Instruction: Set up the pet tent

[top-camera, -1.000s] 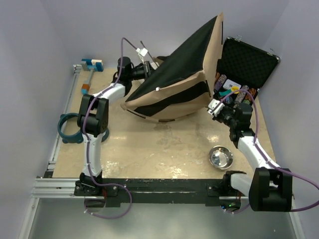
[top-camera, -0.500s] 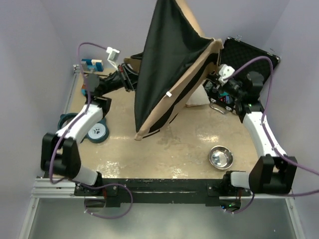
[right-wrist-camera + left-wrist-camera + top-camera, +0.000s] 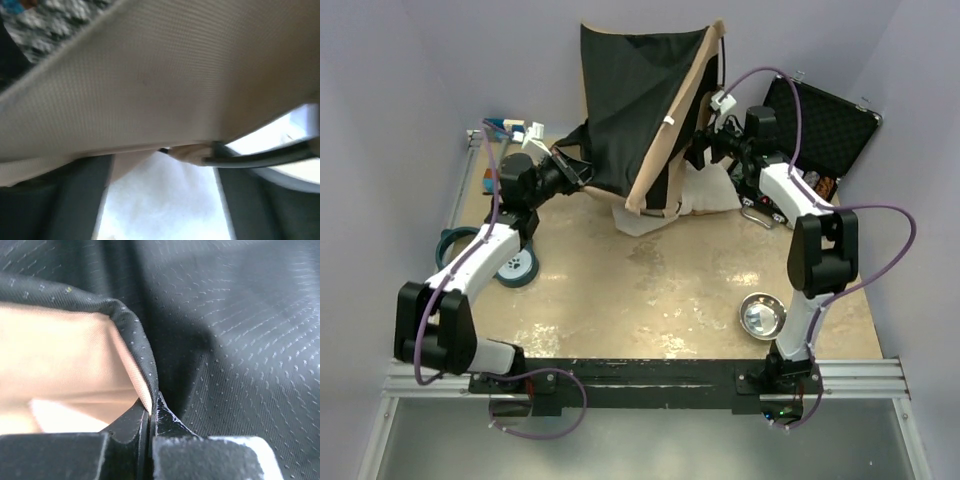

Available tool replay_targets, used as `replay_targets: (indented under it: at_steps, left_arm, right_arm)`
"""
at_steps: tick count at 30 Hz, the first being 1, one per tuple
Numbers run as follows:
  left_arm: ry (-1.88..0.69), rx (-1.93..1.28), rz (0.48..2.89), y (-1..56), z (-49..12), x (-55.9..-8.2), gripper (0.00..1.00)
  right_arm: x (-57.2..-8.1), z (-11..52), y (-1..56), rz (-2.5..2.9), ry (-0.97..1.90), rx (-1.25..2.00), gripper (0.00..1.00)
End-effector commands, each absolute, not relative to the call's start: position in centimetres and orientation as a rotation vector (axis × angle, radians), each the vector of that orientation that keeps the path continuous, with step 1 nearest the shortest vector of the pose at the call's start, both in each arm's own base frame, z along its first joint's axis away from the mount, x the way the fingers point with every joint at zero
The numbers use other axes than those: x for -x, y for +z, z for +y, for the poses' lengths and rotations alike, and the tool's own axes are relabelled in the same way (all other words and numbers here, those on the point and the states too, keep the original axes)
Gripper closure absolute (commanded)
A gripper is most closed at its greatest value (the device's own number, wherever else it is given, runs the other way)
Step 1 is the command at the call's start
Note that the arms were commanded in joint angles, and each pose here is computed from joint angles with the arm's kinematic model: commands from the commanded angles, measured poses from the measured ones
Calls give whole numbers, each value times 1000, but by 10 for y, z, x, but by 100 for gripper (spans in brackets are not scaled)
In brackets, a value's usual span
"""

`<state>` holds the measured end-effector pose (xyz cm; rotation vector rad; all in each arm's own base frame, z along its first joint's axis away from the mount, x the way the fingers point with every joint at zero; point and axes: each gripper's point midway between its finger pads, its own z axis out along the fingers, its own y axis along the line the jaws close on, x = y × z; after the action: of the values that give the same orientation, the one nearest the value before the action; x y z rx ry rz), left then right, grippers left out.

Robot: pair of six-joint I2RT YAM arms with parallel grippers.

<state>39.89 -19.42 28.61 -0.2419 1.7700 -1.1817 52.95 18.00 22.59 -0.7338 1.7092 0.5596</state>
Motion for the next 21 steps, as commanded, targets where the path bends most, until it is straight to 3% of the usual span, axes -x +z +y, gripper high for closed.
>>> replay_targets:
  at_steps: [1,8,21]
  left_arm:
    - [-1153,346,1700,304,-197,-431,100]
    - [-1176,369,1661,310,-199,-443,100]
    - [-1189,385,1609,325,-195,-441,100]
  right_arm:
    - [-542,134,241,1813,436,594,2]
    - [-513,77,196,1996,329,599,2]
    - [-485,66,257,1762,432,707,1]
